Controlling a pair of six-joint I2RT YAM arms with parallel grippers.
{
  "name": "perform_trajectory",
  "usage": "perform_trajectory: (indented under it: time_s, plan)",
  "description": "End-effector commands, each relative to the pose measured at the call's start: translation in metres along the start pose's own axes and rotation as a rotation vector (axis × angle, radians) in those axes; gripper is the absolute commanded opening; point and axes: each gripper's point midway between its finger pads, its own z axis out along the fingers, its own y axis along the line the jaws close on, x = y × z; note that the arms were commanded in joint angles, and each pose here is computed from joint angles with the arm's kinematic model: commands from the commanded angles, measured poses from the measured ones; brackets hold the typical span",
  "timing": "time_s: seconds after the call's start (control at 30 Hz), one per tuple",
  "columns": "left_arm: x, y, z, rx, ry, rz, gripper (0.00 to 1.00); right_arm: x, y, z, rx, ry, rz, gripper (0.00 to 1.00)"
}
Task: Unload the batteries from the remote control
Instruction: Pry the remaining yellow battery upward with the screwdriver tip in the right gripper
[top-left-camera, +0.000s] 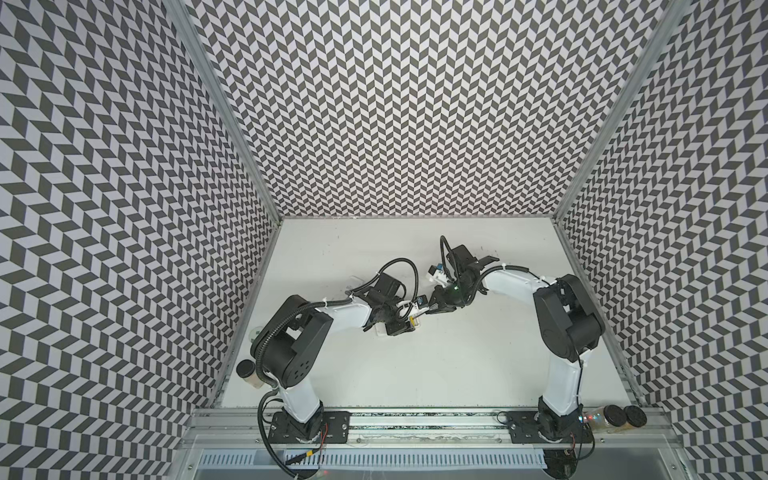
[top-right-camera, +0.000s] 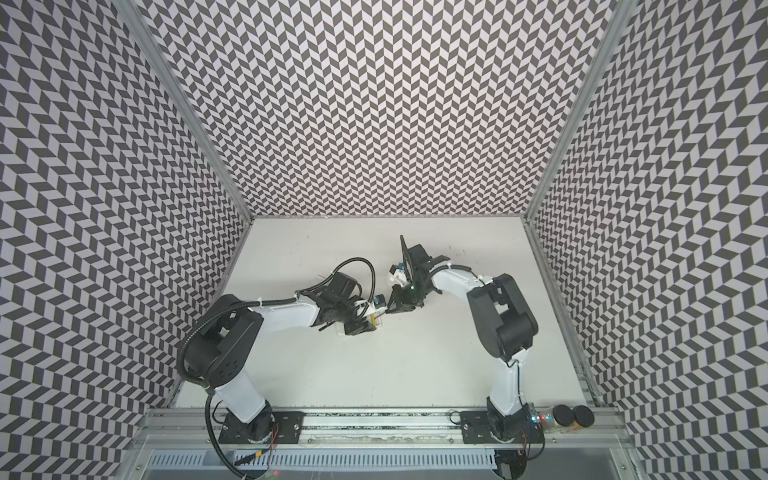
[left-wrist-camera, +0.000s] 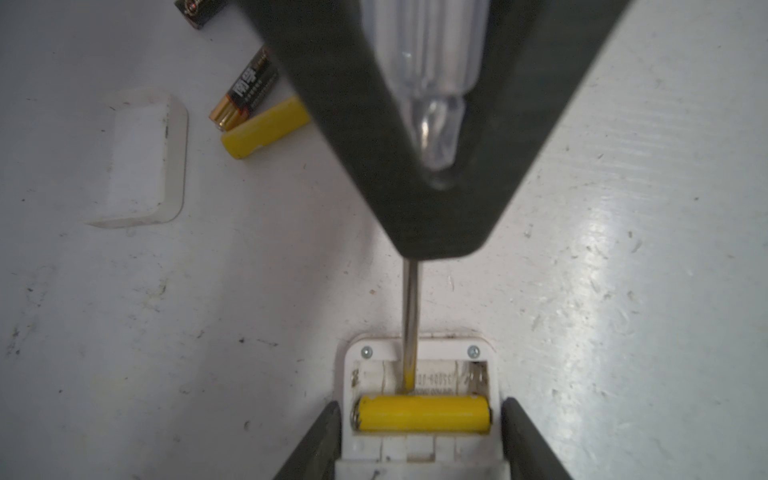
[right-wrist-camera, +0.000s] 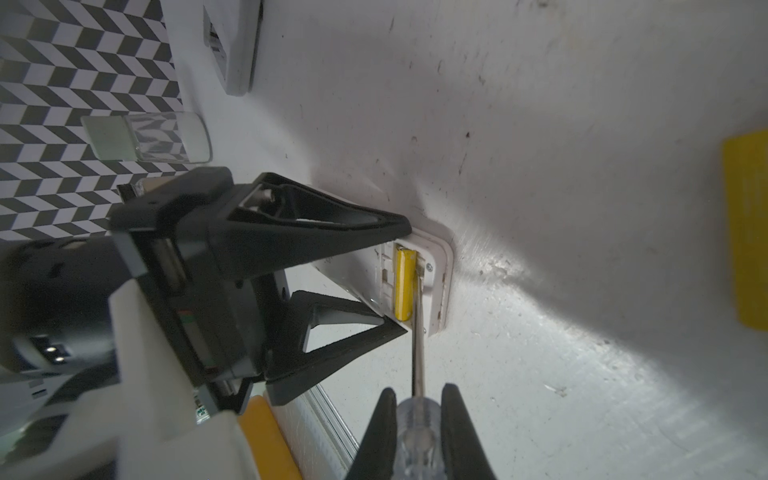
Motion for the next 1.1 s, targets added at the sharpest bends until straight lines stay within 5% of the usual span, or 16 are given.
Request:
perform_trajectory:
  time_s: [0.0,0.13,0.53,0.83,1.07]
  plan:
    - [0.019,-0.015,0.010,0.052,0.070,0.023,0.31,0.008,-0.006,0.023,0.063,0.051,-0.002,0.00]
    - [0.010,-0.011,0.006,0.044,0.041,0.002,0.26,0.009,0.011,0.026,0.072,0.067,-0.048,0.00]
    - [0.010,-0.015,0.004,0.049,0.047,0.007,0.25,0.015,0.005,0.028,-0.289,0.087,0.044,0.00]
    - [0.009,-0.015,0.003,0.053,0.035,0.007,0.26,0.008,-0.017,0.022,-0.185,0.056,0.052,0.00]
    - [0.006,-0.011,0.002,0.037,0.039,0.012,0.43,0.016,-0.011,0.019,-0.214,0.050,0.054,0.00]
